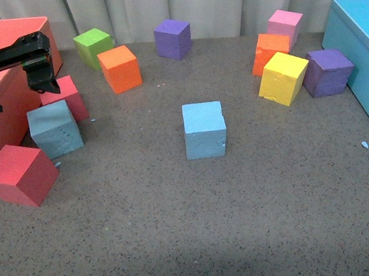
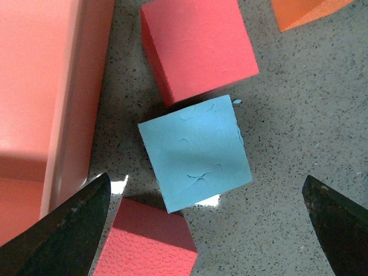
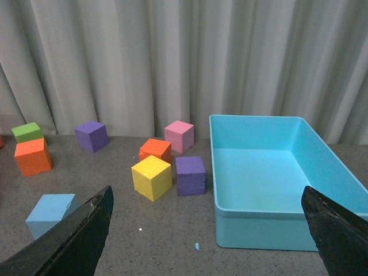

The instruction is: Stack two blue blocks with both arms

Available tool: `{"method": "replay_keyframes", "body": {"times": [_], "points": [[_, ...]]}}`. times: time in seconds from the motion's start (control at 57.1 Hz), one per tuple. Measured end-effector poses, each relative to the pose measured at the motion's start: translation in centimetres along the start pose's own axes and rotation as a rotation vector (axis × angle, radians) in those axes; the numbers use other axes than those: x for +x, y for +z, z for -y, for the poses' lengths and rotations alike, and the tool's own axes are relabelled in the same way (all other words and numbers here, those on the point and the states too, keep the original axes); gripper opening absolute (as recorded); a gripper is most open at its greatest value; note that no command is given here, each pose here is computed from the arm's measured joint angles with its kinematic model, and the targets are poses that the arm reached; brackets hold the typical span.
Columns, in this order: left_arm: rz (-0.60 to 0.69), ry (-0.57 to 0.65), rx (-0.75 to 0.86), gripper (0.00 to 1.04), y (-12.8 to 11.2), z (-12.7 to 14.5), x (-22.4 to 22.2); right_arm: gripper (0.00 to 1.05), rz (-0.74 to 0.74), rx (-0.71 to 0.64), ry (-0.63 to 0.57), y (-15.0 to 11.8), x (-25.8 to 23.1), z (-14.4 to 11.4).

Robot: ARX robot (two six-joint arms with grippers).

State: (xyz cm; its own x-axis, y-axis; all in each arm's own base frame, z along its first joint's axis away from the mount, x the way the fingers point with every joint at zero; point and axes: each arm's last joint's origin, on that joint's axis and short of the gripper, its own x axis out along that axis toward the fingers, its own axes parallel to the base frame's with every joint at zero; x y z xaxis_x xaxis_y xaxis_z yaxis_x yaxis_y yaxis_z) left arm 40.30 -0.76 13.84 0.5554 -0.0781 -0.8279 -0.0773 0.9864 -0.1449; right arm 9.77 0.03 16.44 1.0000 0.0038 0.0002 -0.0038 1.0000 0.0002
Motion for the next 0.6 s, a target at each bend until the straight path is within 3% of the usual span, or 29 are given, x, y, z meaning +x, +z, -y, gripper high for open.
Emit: {"method": "replay_keyframes", "body": {"times": [0.403, 0.595], "points": [[-0.065, 0.079, 0.116, 0.98, -1.4, 1.8, 3.3, 0.95, 0.000, 0.000, 0.000, 0.0, 0.0, 0.0], [-0.068, 0.113, 0.120, 0.98, -0.8, 2.5, 4.6, 0.95, 0.000, 0.000, 0.000, 0.0, 0.0, 0.0]]}}
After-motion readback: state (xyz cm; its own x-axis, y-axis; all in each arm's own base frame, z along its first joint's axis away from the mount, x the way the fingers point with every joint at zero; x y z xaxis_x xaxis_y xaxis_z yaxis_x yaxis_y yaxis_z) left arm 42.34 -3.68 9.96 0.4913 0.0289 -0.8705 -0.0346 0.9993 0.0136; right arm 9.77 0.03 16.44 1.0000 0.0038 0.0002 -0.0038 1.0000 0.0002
